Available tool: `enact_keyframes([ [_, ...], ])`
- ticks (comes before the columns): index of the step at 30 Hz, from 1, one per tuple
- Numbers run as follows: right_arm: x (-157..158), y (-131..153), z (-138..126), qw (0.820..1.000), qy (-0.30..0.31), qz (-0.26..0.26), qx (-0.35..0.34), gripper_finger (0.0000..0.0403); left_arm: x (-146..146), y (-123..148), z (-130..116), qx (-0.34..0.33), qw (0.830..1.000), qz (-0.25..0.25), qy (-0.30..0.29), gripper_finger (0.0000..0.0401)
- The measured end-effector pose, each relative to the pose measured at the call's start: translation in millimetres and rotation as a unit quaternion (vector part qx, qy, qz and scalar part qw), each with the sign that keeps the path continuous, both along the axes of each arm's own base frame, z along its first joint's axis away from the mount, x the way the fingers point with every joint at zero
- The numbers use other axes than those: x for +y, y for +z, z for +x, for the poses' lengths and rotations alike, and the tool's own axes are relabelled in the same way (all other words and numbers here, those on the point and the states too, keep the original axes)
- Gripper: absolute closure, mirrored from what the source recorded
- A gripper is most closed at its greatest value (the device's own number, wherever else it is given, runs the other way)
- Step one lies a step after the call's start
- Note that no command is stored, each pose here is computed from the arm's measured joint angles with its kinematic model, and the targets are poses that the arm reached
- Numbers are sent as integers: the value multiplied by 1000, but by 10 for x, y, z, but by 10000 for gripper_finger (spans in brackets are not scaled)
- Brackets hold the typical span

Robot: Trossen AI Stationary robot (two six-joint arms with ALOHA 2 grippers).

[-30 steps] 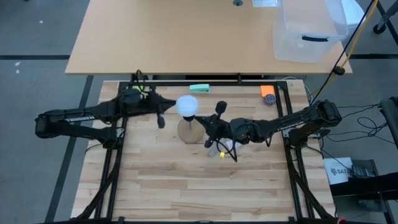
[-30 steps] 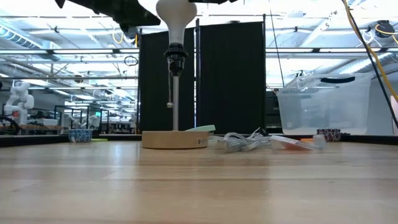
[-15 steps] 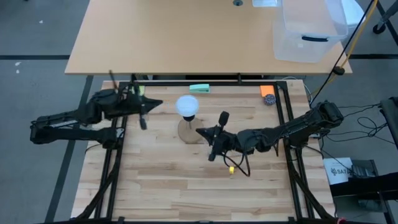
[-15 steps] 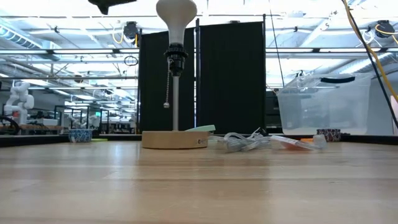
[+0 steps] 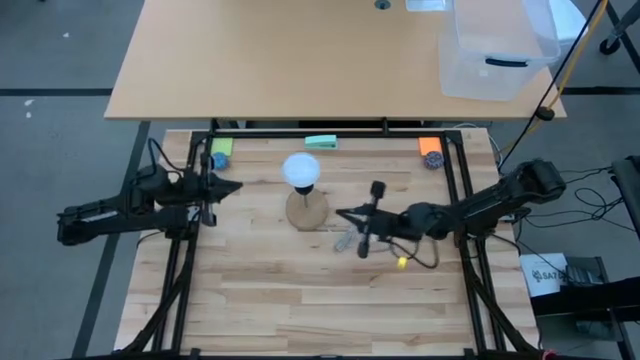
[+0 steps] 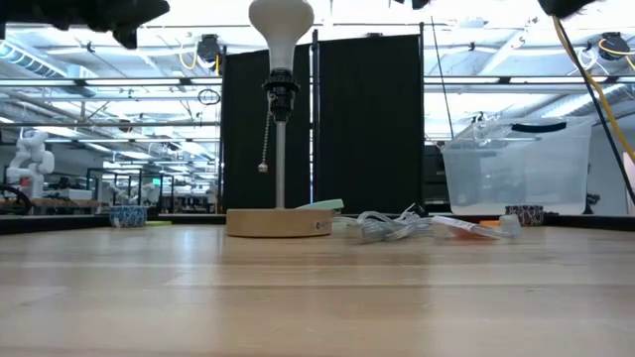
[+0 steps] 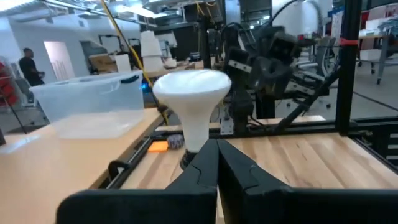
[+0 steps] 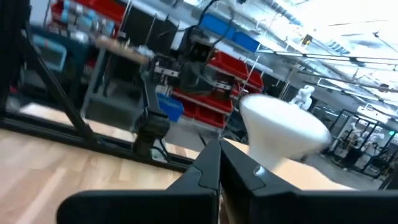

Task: Screw lightbulb
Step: Return to Home Position

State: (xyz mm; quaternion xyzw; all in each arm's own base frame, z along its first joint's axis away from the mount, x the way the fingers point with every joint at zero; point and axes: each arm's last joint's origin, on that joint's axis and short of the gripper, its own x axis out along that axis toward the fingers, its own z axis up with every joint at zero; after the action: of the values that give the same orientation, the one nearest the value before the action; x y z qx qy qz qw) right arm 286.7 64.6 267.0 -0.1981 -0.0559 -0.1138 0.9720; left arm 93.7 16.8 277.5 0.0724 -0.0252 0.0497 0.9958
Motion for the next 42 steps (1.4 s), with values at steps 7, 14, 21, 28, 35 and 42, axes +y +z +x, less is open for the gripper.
enact_keyframes([
  [7, -145, -349, -578, 998, 46, 45, -30, 403, 2, -219, 9, -1, 1000, 2, 0, 401],
  [14, -284, -594, -1115, 996, 57, 61, -38, 403, 1, -217, 8, -4, 1000, 8, 0, 401],
  [21, -389, -759, -1444, 995, 29, 89, -24, 403, 8, -256, 9, 17, 1000, 12, 11, 401],
  [28, -428, -825, -1565, 995, 17, 92, 30, 403, 28, -339, 5, 61, 997, 16, 44, 401],
  [35, -480, -891, -1660, 993, 27, 92, 72, 403, 24, -376, 5, 75, 996, 0, 38, 401],
  [42, -524, -895, -1711, 990, 70, 96, 80, 403, 19, -490, 29, 87, 996, -10, 20, 401],
])
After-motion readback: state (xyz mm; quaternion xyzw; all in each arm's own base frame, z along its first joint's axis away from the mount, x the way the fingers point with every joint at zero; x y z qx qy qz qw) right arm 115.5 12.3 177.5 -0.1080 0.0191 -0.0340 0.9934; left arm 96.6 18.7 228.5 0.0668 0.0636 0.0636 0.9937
